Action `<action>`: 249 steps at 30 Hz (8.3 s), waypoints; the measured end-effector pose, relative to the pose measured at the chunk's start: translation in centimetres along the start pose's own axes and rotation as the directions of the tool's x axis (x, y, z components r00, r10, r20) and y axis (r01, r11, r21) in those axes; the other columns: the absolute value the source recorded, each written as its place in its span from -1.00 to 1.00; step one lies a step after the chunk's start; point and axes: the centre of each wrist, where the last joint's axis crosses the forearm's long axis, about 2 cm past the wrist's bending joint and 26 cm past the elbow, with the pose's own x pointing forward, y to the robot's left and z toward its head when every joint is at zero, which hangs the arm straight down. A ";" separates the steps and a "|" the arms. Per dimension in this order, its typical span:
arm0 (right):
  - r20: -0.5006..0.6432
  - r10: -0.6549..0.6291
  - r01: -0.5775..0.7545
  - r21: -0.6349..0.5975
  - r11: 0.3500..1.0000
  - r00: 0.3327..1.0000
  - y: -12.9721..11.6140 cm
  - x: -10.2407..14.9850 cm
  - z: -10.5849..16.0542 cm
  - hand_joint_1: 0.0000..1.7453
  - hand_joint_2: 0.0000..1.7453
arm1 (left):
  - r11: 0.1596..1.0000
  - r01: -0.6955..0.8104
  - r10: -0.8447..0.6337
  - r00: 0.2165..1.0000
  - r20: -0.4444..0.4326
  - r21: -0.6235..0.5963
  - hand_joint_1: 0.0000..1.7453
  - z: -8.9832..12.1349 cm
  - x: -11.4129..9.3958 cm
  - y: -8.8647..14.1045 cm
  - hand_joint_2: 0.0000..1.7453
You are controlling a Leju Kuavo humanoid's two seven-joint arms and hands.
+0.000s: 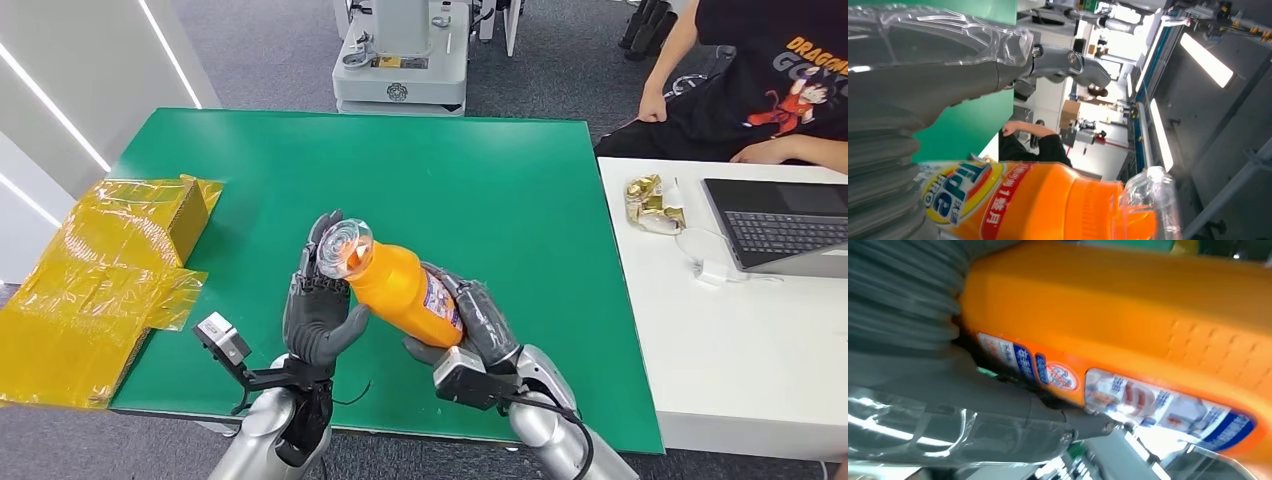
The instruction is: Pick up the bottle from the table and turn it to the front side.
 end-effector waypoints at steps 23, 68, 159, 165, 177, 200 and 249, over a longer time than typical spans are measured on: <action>-0.144 0.062 -0.034 0.190 0.981 0.988 1.5 -1.4 -1.4 1.00 1.00 | 1.000 0.025 -0.025 0.999 -0.046 0.015 -1.00 0.4 -0.7 0.6 1.00; -0.050 0.048 -0.045 0.059 0.997 0.998 2.4 0.3 -0.9 -1.00 1.00 | 0.998 0.055 -0.056 0.996 -0.068 -0.013 1.00 0.3 -1.1 1.2 1.00; 0.124 -0.266 0.292 -0.496 0.818 0.956 2.9 10.4 8.0 -1.00 1.00 | -0.433 0.411 -0.867 -0.433 0.246 -0.802 1.00 2.3 19.3 32.4 1.00; 0.122 -0.267 0.292 -0.495 0.818 0.956 2.9 10.5 8.0 -1.00 1.00 | -0.417 0.394 -0.877 -0.411 0.248 -0.819 1.00 2.8 18.0 32.4 1.00; 0.127 -0.279 0.304 -0.499 0.812 0.952 2.8 10.5 7.9 -1.00 1.00 | -0.409 0.384 -0.889 -0.371 0.267 -0.828 1.00 2.8 16.4 31.9 1.00; 0.132 -0.290 0.317 -0.487 0.814 0.948 2.9 10.5 7.4 -1.00 1.00 | -0.414 0.423 -0.882 -0.404 0.241 -0.806 0.23 1.7 12.5 30.9 1.00; 0.110 -0.268 0.286 -0.514 0.809 0.957 2.9 10.4 7.4 -1.00 1.00 | -0.440 0.637 -0.869 -0.481 0.121 -0.633 -1.00 7.9 18.1 30.5 1.00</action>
